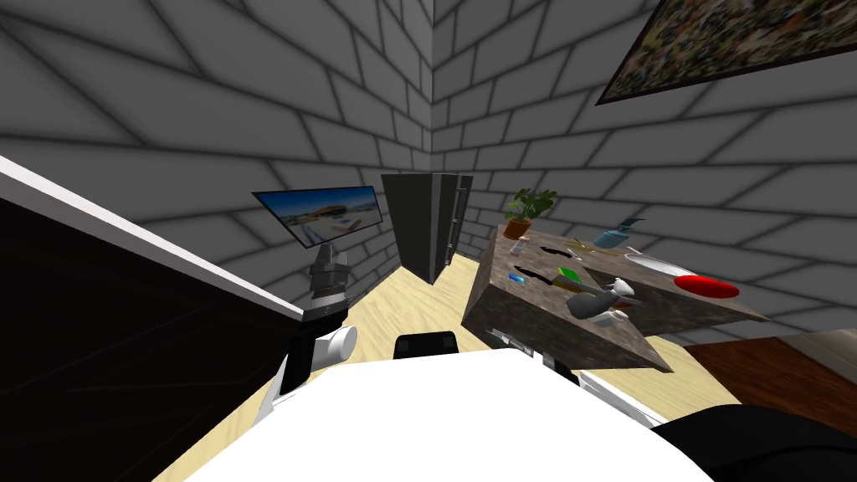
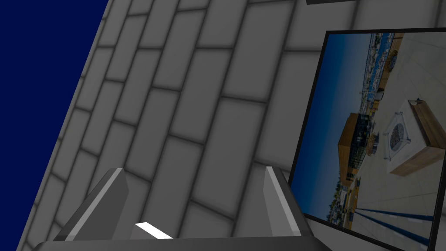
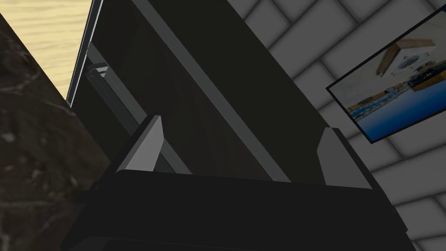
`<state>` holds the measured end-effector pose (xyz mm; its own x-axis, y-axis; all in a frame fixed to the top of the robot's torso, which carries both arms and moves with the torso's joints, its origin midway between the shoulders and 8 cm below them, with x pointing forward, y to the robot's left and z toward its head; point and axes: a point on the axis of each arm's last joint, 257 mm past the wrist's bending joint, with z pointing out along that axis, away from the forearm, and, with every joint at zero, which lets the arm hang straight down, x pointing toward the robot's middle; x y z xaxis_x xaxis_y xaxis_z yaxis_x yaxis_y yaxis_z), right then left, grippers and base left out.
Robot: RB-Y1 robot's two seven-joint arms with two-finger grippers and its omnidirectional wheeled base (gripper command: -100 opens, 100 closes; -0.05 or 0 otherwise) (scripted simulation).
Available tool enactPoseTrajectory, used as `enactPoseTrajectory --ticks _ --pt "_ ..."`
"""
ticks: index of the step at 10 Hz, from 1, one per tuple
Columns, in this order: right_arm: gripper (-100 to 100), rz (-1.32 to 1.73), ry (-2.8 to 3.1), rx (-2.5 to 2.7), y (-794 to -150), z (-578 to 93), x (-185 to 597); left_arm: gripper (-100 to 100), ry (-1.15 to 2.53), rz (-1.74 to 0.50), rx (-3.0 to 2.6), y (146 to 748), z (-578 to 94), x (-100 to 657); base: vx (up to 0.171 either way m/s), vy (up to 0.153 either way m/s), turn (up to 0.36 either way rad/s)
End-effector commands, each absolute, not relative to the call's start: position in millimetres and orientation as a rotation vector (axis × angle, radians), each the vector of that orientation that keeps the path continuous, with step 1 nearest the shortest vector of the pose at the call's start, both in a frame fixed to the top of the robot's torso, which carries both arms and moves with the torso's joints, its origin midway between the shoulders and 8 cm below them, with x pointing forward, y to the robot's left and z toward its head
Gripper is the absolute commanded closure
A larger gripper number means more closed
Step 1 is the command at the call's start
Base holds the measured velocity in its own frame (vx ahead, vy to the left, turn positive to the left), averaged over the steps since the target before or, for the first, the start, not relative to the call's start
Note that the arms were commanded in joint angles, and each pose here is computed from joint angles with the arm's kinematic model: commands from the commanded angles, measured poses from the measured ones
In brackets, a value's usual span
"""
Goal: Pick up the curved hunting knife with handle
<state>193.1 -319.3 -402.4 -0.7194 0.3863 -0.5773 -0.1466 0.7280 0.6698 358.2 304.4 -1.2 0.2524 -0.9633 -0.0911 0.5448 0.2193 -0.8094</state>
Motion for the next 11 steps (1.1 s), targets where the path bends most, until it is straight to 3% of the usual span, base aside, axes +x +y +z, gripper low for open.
enactPoseTrajectory --ticks 1,11 --pt "-100 0.873 2.289 0.118 -341 -419 168 0 0.688 -1.165 -0.745 304 -1 358 -0.008 0.065 0.142" --pt "-100 0.530 2.693 -0.116 -489 -450 55 0 0.688 -1.165 -0.745 304 -1 358 0.007 0.050 0.070"
